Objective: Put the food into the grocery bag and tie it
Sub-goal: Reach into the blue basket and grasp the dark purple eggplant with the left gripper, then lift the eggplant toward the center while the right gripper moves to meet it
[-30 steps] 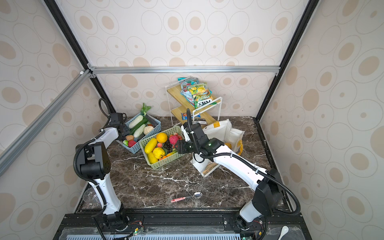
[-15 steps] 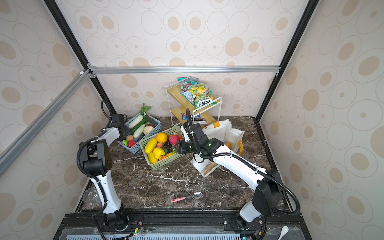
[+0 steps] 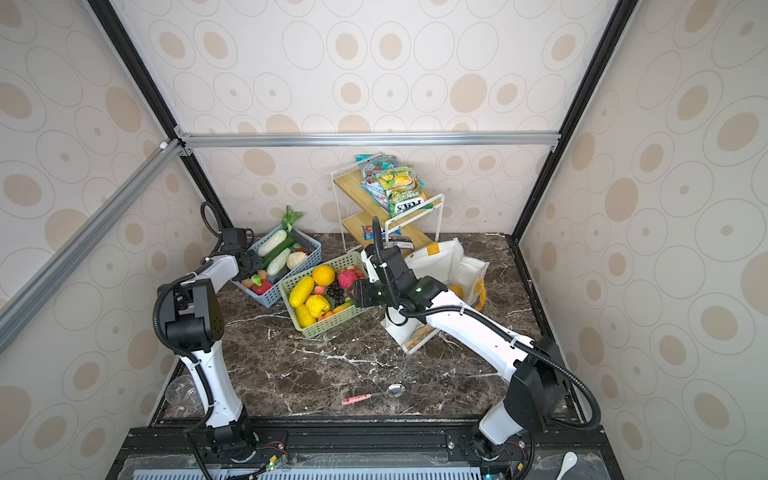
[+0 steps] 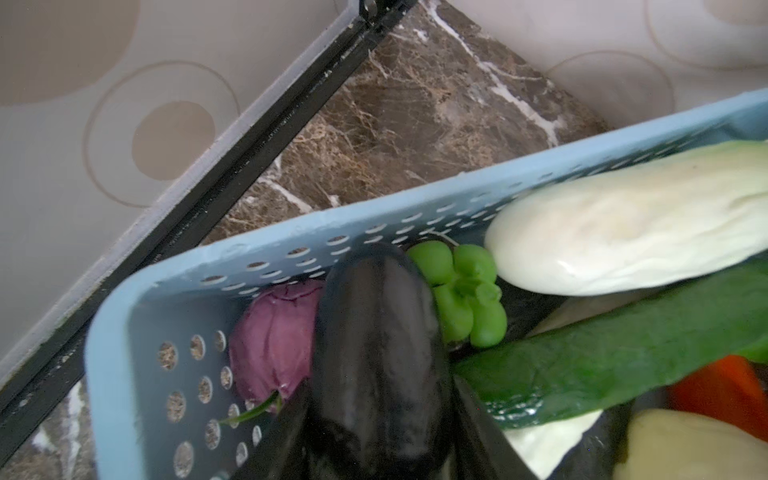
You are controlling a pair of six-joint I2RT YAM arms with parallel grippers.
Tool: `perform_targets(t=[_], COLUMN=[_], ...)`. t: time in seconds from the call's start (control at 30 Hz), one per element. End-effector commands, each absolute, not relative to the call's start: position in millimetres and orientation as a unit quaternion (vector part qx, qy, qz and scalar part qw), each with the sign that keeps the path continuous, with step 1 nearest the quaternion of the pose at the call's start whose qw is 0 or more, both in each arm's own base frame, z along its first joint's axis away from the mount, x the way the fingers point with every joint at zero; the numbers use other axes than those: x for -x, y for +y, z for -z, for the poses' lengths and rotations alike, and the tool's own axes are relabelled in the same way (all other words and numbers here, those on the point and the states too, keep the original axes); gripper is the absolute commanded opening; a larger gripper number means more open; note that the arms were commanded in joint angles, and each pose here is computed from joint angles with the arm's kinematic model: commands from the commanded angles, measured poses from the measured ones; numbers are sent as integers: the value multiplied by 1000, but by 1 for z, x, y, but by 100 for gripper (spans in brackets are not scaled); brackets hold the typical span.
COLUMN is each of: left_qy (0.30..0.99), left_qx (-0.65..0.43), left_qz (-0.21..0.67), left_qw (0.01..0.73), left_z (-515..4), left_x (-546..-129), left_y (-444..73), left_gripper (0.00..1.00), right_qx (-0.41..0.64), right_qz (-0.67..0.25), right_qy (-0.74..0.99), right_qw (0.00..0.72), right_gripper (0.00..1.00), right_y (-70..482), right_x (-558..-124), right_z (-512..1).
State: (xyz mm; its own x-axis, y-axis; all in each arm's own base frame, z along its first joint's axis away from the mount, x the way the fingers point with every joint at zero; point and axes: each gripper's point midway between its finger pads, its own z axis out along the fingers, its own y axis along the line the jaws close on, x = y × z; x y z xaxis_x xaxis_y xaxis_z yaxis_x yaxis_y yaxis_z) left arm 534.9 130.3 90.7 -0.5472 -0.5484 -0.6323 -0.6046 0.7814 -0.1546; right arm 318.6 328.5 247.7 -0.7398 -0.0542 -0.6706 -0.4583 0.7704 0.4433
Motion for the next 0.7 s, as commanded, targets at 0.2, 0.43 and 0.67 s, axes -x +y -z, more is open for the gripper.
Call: perform_targets(t=[0.2,0.43,0.67], left_qy=[861,857,865], left_qx=[334,329,327], left_qz=[25,35,23], left_qw=[384,396,379], left_z=[-135,-150,-132], left_x=[-544,-544,-544], left_y=[119,116,118], left_gripper=[49,47,45], right_qx=[143,144,147], right_qz=[-310,-311,-314], right_qy=[878,879,878], right_qw=[335,332,331], right_gripper=[59,59,58], right_y=[334,336,338], right_x=[-318,-319,-317], right_z=[-252,-250,-250])
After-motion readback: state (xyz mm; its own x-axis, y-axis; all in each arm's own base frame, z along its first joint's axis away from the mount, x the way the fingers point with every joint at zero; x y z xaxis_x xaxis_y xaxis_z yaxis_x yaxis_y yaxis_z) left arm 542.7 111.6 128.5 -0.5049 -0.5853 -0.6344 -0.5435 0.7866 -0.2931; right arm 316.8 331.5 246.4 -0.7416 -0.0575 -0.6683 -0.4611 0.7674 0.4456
